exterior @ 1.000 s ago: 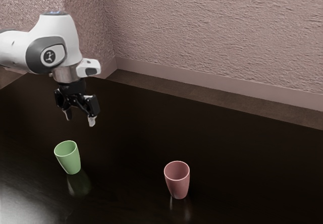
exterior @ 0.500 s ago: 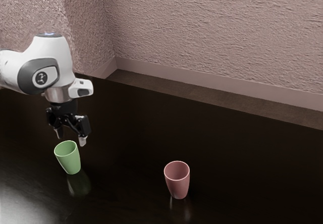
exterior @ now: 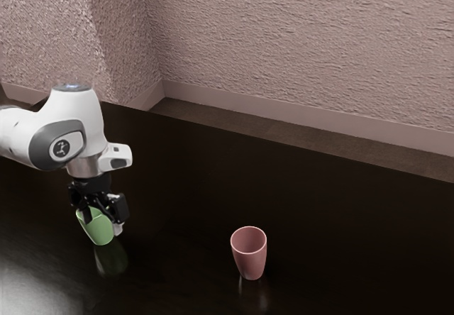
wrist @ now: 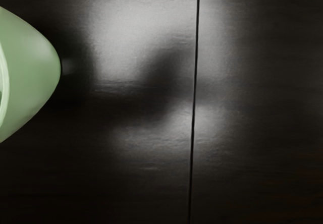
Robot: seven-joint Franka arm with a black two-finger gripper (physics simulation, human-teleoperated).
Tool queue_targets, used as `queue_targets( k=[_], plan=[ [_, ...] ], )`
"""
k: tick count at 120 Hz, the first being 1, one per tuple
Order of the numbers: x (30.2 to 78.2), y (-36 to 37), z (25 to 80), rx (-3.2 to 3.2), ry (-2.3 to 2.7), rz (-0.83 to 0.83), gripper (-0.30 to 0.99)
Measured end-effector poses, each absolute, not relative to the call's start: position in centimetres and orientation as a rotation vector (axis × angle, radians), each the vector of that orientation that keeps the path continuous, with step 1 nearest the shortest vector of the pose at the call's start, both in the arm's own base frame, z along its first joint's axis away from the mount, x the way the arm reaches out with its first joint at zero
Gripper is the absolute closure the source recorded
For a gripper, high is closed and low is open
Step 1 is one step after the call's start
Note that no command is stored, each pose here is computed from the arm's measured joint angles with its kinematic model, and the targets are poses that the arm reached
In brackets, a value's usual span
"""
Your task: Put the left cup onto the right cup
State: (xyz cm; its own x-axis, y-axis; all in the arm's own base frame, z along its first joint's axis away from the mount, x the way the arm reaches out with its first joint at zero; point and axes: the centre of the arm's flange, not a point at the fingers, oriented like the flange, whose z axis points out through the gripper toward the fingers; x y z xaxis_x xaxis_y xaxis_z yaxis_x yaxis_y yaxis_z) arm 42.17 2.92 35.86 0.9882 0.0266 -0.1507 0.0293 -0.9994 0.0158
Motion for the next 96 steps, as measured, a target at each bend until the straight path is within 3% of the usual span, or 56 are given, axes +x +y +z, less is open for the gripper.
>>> queue_targets(
  k=[96],
  plan=[
    [44.9,7.7,34.4,3.162,0.168,-0.239,0.0]
  ],
)
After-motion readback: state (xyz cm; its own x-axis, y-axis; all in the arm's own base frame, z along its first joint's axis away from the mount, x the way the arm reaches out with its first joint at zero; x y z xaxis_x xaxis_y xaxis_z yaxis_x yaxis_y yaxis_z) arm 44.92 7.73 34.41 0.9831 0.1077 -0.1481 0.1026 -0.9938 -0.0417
